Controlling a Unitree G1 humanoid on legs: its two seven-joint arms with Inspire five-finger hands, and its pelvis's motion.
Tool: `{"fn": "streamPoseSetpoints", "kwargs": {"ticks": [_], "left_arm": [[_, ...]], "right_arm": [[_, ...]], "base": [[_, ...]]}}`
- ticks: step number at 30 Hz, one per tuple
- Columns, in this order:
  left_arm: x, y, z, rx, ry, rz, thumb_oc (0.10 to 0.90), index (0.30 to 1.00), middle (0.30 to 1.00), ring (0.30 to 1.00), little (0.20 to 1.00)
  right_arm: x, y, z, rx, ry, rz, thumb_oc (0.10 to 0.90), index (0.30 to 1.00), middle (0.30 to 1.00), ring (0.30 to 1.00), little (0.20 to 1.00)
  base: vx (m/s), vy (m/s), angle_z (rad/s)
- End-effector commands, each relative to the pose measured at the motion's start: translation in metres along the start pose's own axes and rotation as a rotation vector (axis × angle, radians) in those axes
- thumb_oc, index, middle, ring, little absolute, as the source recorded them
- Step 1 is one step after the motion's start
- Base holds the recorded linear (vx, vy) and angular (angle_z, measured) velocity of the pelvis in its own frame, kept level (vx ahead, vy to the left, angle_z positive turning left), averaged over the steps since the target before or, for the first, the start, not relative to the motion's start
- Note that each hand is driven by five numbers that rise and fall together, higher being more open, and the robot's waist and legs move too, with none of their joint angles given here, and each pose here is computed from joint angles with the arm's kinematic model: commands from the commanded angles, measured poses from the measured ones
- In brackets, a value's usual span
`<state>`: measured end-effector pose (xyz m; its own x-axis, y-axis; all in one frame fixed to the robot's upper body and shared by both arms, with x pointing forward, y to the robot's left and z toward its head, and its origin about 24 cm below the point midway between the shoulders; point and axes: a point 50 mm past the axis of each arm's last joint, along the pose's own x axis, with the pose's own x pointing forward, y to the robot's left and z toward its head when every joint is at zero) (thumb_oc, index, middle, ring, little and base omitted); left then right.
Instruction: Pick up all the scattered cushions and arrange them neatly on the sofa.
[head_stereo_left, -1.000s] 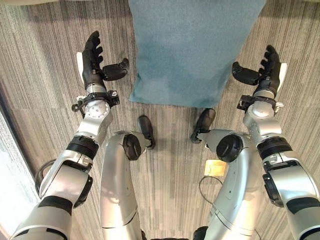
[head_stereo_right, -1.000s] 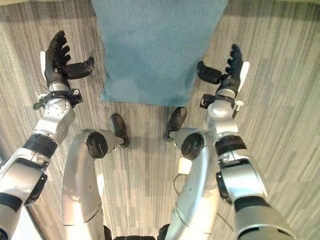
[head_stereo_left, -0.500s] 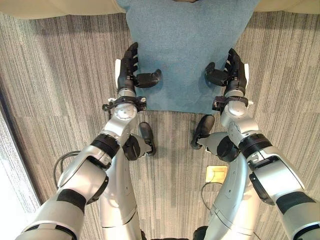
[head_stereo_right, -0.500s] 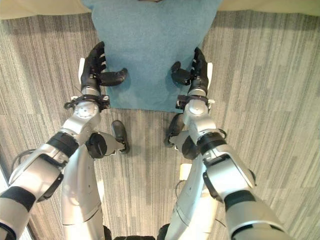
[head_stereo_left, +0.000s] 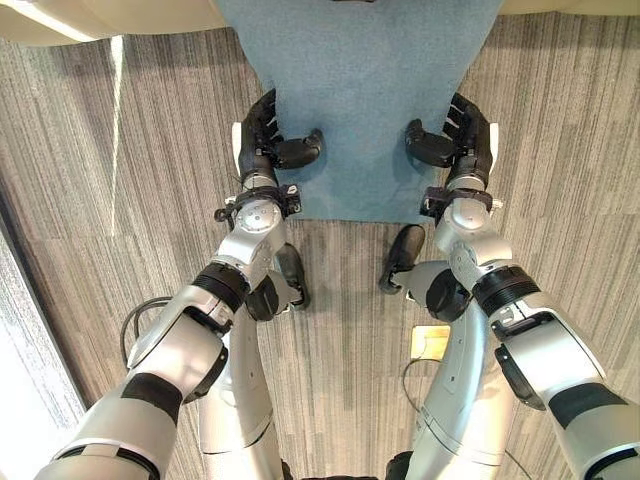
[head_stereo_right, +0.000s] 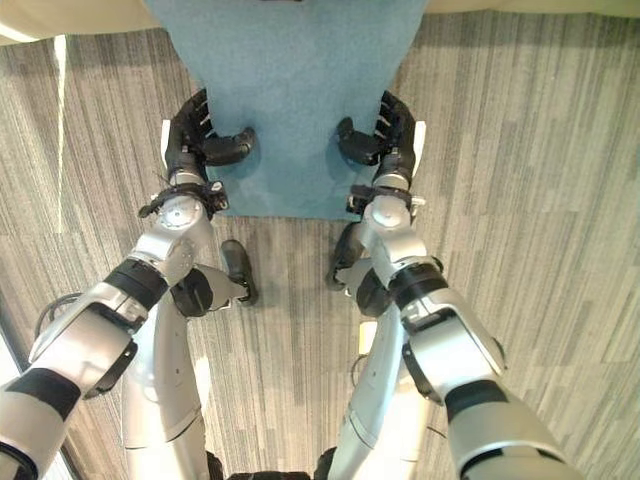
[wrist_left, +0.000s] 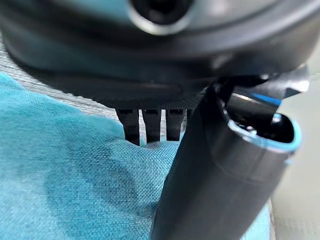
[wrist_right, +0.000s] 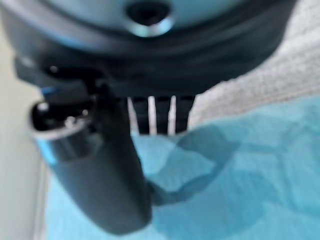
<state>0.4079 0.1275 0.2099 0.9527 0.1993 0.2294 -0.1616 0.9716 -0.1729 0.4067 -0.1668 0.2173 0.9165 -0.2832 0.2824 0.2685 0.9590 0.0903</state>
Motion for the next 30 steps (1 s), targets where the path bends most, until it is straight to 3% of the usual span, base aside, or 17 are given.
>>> {"fn": "streamPoseSetpoints", "kwargs": {"ticks": [1,7,10,19,20,25,30], "left_arm": [[-0.016,-0.057,0.063,-0.213,-0.26,-0.226,0.4,0.3,0.3,0.3,0.3],[-0.026,-0.055,0.121,-0.309,-0.478,-0.264,0.4,0.3,0.3,0.3,0.3],[-0.036,-0.058,0.126,-0.357,-0.515,-0.291,0.4,0.3,0.3,0.3,0.3],[-0.07,-0.053,0.087,-0.407,-0.492,-0.329,0.4,0.3,0.3,0.3,0.3],[-0.08,-0.043,0.066,-0.375,-0.465,-0.334,0.4,0.3,0.3,0.3,0.3],[-0.097,-0.031,0.042,-0.346,-0.428,-0.354,0.4,0.3,0.3,0.3,0.3],[-0.122,-0.016,-0.004,-0.384,-0.269,-0.354,0.4,0.3,0.3,0.3,0.3]], "right_arm": [[-0.021,0.067,0.065,0.109,-0.306,0.268,0.4,0.3,0.3,0.3,0.3],[-0.025,0.064,0.112,0.094,-0.512,0.25,0.4,0.3,0.3,0.3,0.3],[-0.031,0.062,0.12,0.098,-0.571,0.247,0.4,0.3,0.3,0.3,0.3],[-0.061,0.048,0.076,0.071,-0.566,0.262,0.4,0.3,0.3,0.3,0.3],[-0.073,0.039,0.053,0.098,-0.515,0.27,0.4,0.3,0.3,0.3,0.3],[-0.094,0.028,0.018,0.118,-0.416,0.292,0.4,0.3,0.3,0.3,0.3],[-0.126,0.015,-0.02,0.113,-0.292,0.314,0.4,0.3,0.3,0.3,0.3]], "base": [[-0.07,-0.021,-0.14],[-0.12,-0.032,-0.04],[-0.14,-0.013,0.08],[-0.12,-0.02,0.04],[-0.07,-0.033,0.01],[0.0,-0.044,0.13],[0.08,-0.048,0.09]]}}
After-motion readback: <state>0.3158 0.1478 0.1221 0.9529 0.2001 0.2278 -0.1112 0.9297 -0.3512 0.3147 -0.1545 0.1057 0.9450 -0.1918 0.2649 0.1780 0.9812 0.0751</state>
